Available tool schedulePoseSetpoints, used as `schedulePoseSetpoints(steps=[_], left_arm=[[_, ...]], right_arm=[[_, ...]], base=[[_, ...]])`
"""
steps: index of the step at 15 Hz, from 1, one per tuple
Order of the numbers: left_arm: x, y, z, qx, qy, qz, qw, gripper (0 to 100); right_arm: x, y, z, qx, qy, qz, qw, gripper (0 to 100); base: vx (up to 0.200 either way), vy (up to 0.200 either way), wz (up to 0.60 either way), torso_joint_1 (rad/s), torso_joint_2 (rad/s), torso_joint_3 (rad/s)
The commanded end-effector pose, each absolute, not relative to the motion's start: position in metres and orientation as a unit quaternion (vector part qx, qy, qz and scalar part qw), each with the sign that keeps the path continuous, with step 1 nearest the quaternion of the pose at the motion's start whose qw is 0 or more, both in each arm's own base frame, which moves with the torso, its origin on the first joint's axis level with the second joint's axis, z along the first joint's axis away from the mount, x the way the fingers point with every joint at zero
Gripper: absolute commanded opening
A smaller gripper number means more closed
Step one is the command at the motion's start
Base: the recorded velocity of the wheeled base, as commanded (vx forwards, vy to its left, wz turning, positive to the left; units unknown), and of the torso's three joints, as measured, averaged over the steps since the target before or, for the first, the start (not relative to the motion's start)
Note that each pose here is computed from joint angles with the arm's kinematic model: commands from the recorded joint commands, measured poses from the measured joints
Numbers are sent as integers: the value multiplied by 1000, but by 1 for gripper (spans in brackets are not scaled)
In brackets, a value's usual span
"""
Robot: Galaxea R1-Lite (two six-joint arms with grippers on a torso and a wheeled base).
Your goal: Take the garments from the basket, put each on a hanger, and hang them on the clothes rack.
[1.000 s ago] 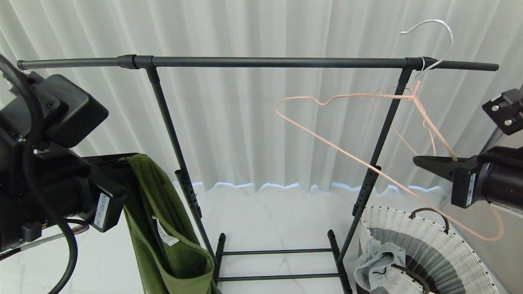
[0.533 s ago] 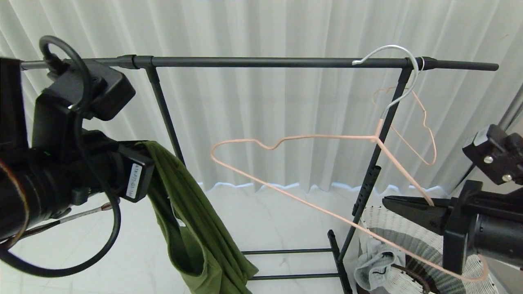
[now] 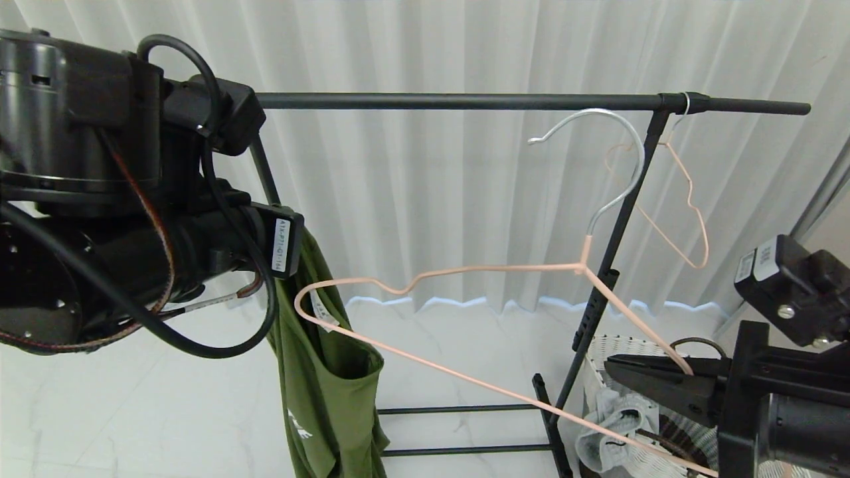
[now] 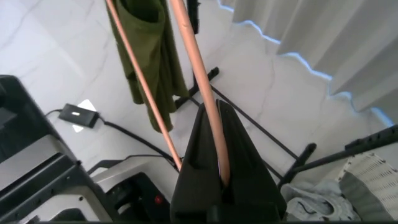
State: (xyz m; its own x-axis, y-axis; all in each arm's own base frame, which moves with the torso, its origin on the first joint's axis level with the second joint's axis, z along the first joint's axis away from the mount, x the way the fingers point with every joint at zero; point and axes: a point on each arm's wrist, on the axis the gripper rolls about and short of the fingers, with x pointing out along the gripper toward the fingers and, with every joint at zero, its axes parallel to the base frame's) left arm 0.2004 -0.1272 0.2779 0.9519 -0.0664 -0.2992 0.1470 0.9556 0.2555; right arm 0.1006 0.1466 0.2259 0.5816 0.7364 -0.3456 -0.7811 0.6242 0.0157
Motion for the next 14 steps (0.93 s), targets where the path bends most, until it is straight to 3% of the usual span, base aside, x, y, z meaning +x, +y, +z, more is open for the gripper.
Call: schedulePoseSetpoints(steps=[1, 9, 14], left_arm=[[204, -132, 277, 137, 148, -57, 978, 0], [208, -139, 273, 103, 156, -58, 981, 0], [219, -146, 278, 80, 150, -27, 985, 0]], right_arm=[[105, 153, 222, -78, 170, 412, 892, 0], [137, 196, 235, -15, 183, 361, 915, 0], [124, 209, 239, -4, 187, 390, 901, 0]], base=[[0, 0, 0, 0, 0, 0], [0, 0, 0, 0, 0, 0], [0, 0, 0, 0, 0, 0]])
